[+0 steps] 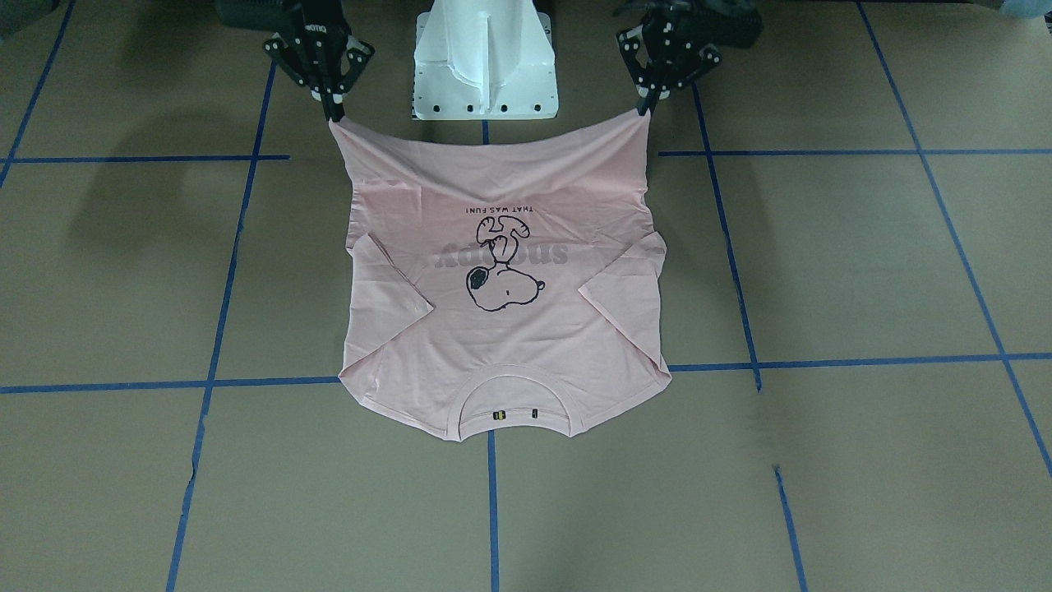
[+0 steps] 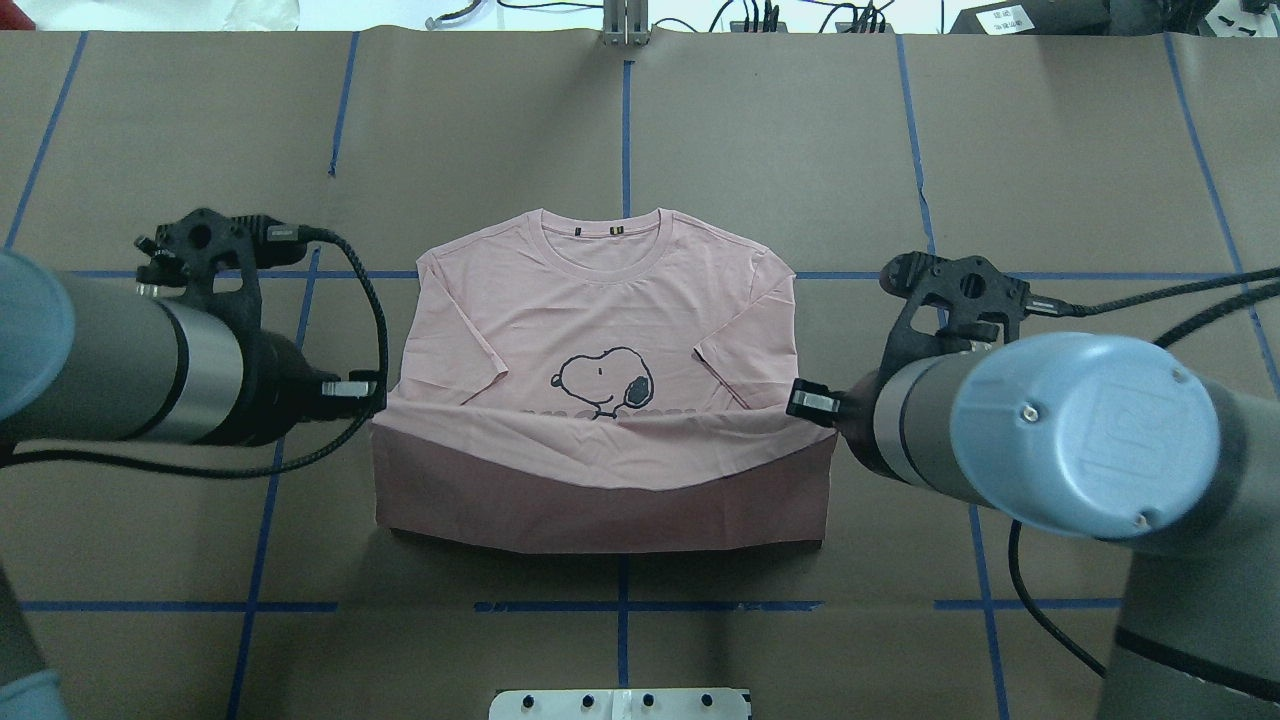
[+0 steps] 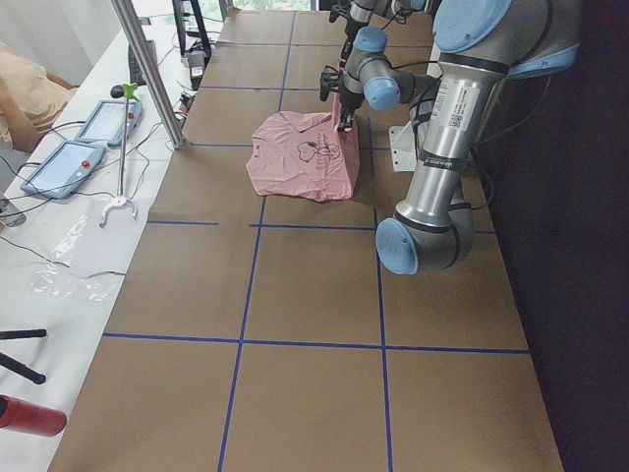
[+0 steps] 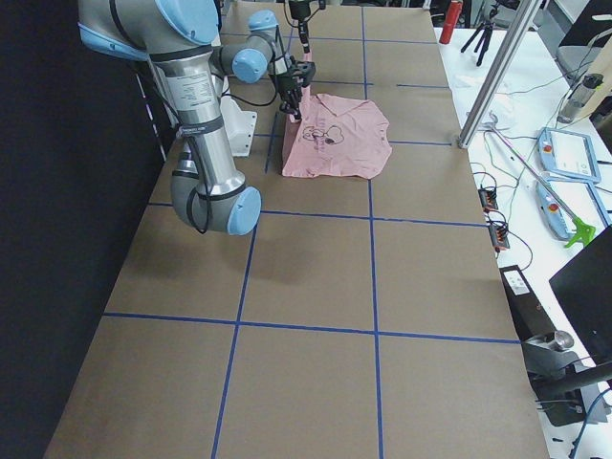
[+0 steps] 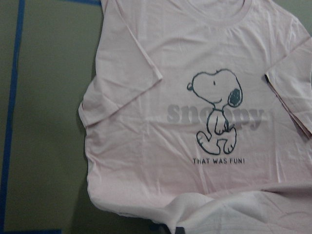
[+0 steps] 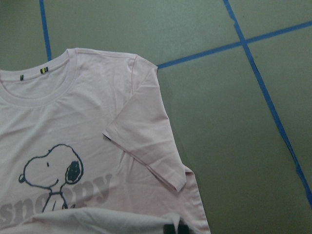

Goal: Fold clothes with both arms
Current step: 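Lay the hem near the collar and open both grippers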

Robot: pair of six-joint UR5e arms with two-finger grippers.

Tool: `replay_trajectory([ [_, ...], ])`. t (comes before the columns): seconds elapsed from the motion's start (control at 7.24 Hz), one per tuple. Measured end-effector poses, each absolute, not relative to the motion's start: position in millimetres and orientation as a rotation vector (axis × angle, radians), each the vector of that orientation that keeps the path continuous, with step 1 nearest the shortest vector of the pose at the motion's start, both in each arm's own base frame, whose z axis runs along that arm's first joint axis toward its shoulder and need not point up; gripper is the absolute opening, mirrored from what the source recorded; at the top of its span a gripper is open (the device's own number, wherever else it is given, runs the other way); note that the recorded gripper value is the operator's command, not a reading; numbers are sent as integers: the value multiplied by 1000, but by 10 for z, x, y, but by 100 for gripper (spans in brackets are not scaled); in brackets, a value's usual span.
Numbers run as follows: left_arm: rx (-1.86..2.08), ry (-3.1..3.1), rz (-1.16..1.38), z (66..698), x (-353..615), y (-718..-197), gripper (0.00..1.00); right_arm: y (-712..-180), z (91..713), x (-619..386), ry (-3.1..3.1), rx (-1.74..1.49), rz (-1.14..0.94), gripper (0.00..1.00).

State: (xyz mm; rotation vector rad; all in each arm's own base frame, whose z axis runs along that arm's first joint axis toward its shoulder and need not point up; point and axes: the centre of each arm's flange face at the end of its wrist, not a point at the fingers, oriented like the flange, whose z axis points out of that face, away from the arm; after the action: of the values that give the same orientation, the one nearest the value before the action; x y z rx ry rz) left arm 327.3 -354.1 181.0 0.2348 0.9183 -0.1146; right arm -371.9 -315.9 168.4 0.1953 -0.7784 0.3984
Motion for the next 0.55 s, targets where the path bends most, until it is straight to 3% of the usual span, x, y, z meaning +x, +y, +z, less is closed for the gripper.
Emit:
replay_trajectory([
  [0.55,333,811,-156,2484,3728,-5131,0,-4208,2222,-4448,-751,264,441,0],
])
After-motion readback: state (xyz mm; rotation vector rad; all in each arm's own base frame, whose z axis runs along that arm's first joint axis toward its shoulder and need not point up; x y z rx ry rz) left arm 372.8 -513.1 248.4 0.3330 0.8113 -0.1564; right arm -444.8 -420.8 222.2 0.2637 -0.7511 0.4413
